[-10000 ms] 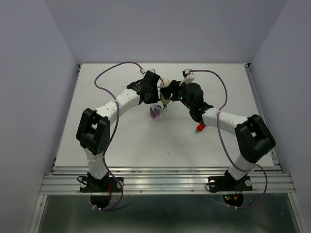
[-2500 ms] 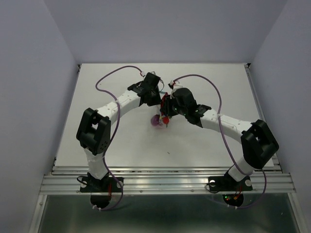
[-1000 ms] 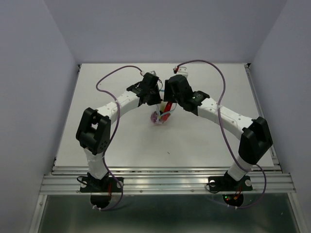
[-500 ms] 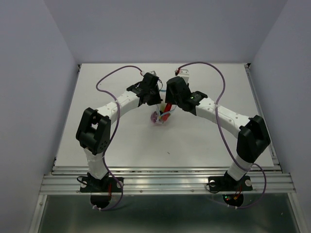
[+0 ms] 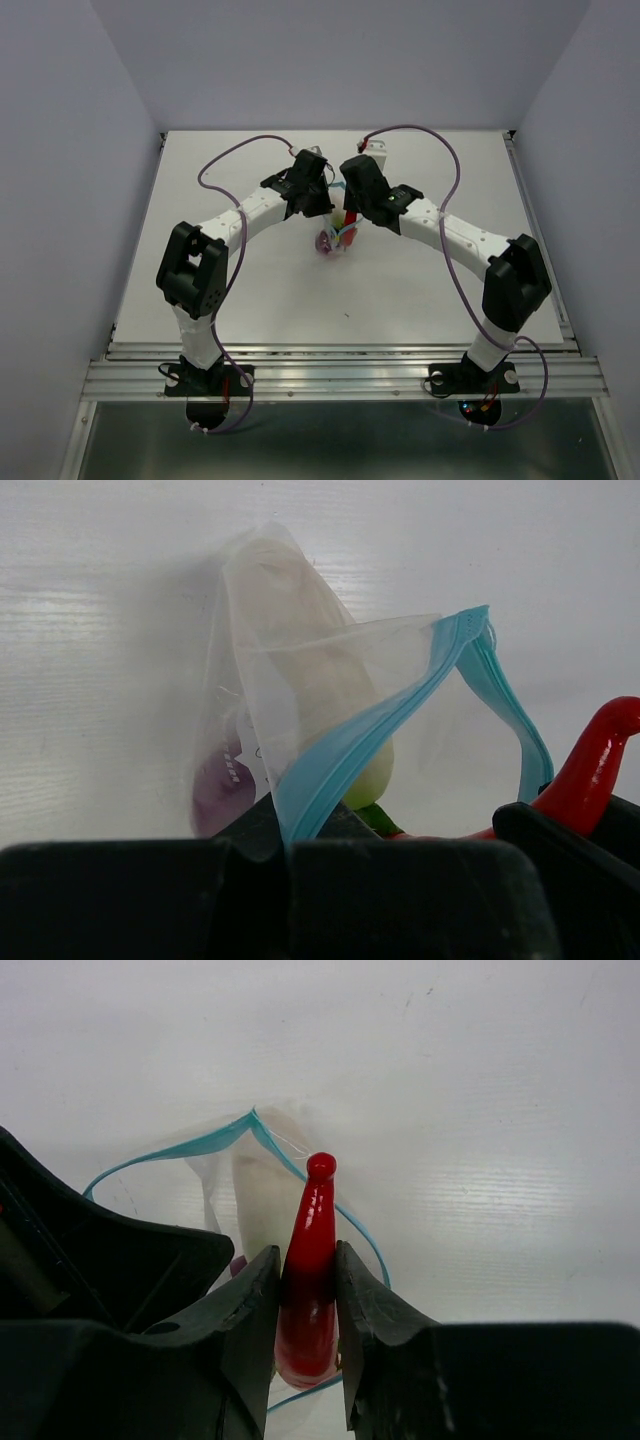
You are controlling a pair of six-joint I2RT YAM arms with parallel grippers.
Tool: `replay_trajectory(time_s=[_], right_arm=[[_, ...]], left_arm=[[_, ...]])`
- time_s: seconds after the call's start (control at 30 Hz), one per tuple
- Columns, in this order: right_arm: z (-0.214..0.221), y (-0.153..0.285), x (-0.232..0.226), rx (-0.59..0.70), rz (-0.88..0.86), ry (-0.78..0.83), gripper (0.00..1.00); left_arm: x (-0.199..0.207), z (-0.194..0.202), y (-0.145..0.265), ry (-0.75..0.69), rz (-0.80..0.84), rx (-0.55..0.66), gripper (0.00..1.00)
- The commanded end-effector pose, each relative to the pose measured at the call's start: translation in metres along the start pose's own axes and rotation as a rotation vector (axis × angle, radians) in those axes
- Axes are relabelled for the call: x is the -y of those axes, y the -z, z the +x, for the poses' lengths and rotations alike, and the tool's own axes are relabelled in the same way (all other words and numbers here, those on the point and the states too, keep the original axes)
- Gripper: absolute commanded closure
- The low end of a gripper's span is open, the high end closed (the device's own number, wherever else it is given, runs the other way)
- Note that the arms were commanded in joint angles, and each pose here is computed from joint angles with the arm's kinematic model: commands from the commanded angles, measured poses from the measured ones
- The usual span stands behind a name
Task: Place the food in the zip-top bag and seal the zipper
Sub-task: Adjust the fake fruit in the zipper food storage bag.
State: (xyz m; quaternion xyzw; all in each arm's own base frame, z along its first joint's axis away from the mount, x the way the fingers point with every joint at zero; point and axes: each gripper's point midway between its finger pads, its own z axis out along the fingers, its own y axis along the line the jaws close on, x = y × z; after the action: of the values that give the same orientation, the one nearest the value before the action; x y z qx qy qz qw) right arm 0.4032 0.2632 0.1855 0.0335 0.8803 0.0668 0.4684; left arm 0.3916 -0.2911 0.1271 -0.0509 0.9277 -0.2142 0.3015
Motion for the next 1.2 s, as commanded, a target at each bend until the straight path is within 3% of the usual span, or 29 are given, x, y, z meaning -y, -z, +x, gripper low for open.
replay_trajectory(time_s=[0.0,0.2,0.37,0.67,0.9,1.17], right_arm=[[-0.024,0.005,-0.008,0.058,-0.015,-0.007,0.71],[-0.019,0.014,-0.021,0.046,-0.137,0.050,0.80],[0.009,0.017,-0.041,-0.055,-0.276,0.098,0.86],[0.033,0.022,-0.047,-0.144,-0.349,0.121,0.92],[0.047,0.006,-0.038,-0.192,-0.262,0.119,0.92],[0.031,-0.009,-0.033,-0.180,-0.155,0.066,0.86]], left_arm=[[0.017,-0.019,0.023,-0.012,0.063,0.065,1.00],[0.018,-0.019,0.022,-0.011,0.065,0.062,1.00],[0.019,-0.021,0.023,-0.012,0.067,0.068,1.00],[0.018,-0.022,0.023,-0.009,0.063,0.069,1.00],[0.019,-0.023,0.029,-0.012,0.070,0.081,1.00],[0.016,-0.022,0.032,-0.030,0.068,0.082,1.00]])
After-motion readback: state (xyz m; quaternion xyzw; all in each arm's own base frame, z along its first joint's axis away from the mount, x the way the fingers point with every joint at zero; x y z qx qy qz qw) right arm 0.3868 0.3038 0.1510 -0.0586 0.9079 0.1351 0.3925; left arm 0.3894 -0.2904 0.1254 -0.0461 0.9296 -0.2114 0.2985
